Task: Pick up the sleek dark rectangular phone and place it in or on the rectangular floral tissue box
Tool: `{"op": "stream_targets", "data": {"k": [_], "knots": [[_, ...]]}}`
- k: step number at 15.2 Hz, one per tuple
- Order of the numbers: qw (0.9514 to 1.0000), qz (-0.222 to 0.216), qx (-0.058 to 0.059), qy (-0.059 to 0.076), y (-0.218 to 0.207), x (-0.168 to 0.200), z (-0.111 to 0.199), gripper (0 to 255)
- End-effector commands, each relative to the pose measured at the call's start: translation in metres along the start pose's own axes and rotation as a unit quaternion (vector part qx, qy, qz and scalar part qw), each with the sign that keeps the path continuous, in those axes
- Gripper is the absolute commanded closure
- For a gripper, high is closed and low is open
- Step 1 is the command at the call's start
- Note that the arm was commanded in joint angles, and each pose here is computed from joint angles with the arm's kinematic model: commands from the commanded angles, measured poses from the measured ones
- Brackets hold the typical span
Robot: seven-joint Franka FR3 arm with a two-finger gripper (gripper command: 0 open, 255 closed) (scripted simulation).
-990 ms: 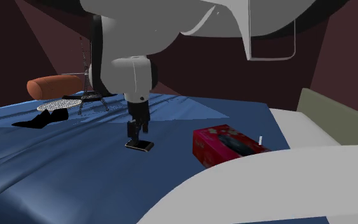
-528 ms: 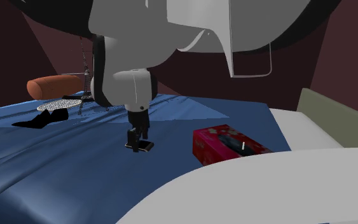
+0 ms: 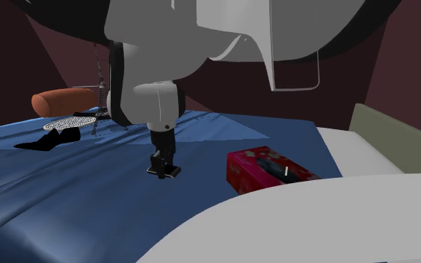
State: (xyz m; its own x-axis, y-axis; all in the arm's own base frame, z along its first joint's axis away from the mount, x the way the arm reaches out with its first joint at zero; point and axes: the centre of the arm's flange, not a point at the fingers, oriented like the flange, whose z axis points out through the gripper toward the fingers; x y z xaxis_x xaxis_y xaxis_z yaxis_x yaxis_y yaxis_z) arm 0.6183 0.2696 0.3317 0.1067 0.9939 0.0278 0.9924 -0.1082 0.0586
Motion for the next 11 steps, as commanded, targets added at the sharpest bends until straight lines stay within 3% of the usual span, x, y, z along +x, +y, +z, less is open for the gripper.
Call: {"op": "stream_targets", "data": {"k": [1,8,11], "knots": [[1.0000,0.000,0.001,0.000,0.000,-0.001,0.001,255],[1.0000,0.000,0.001,0.000,0.000,0.000,0.001,255],[1.0000,0.000,0.001,0.000,0.001,0.000,-0.015,255]]}}
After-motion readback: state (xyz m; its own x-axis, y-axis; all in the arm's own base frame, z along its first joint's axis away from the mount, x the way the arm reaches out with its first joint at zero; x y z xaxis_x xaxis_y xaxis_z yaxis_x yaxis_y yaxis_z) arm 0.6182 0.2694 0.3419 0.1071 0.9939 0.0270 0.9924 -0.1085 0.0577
